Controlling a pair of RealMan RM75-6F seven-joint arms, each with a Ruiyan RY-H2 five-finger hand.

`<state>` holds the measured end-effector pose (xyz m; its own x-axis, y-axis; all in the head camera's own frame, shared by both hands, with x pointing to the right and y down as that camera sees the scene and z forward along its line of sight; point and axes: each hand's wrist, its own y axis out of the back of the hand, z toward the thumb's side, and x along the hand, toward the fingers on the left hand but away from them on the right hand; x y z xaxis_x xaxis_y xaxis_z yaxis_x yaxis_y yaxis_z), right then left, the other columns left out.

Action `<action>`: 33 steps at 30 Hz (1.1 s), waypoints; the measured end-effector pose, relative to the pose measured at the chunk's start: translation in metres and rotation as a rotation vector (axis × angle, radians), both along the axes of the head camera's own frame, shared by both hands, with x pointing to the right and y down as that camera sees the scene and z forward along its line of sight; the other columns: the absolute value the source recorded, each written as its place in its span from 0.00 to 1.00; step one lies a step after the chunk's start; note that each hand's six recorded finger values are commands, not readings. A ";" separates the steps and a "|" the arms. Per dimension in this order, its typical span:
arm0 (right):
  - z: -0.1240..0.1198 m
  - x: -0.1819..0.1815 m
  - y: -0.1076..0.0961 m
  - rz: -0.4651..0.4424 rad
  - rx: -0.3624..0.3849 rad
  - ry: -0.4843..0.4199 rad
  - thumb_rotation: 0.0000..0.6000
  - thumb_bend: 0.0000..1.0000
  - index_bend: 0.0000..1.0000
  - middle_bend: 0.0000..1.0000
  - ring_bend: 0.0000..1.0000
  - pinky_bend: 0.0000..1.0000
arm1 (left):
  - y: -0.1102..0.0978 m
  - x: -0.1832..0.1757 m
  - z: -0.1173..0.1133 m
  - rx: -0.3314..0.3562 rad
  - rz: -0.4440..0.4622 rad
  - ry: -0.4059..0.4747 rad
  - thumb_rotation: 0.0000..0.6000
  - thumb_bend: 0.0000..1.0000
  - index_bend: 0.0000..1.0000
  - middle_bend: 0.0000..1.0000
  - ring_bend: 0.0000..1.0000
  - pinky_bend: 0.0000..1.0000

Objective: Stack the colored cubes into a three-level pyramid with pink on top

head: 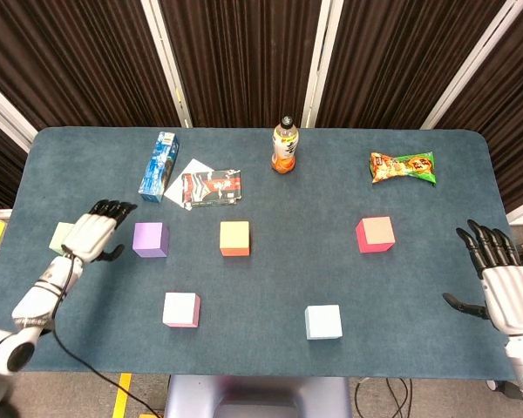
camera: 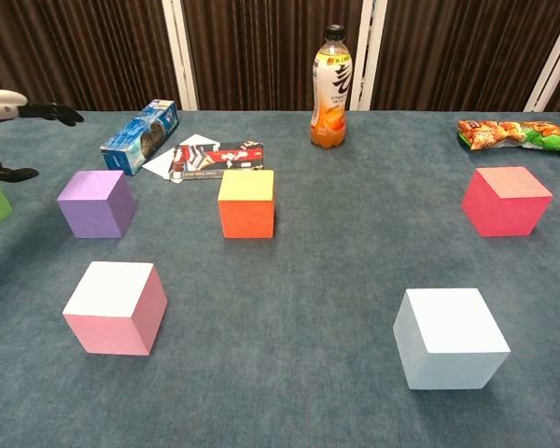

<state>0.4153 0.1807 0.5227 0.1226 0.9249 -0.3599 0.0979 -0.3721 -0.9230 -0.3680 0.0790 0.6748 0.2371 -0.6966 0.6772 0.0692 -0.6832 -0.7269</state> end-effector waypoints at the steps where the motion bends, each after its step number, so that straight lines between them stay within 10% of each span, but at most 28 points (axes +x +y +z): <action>1: 0.001 0.000 0.000 0.000 -0.001 0.000 1.00 0.13 0.00 0.03 0.00 0.05 | -0.005 0.001 0.007 -0.013 -0.009 -0.010 1.00 0.41 0.00 0.04 0.01 0.04; 12: 0.009 -0.005 -0.003 -0.017 -0.021 -0.004 1.00 0.13 0.00 0.03 0.00 0.05 | 0.000 0.011 0.042 -0.117 -0.063 -0.027 1.00 0.41 0.04 0.06 0.01 0.04; 33: 0.016 0.005 -0.002 0.006 -0.034 0.008 1.00 0.13 0.00 0.03 0.00 0.05 | 0.010 0.033 0.029 -0.154 -0.058 0.022 1.00 0.41 0.00 0.04 0.01 0.04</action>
<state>0.4206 0.1788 0.5382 0.1140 0.9129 -0.3919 0.0928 -0.4026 -0.9107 -0.3353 0.0890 0.7039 0.2153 -0.5978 0.7722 0.0118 -0.7891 -0.6141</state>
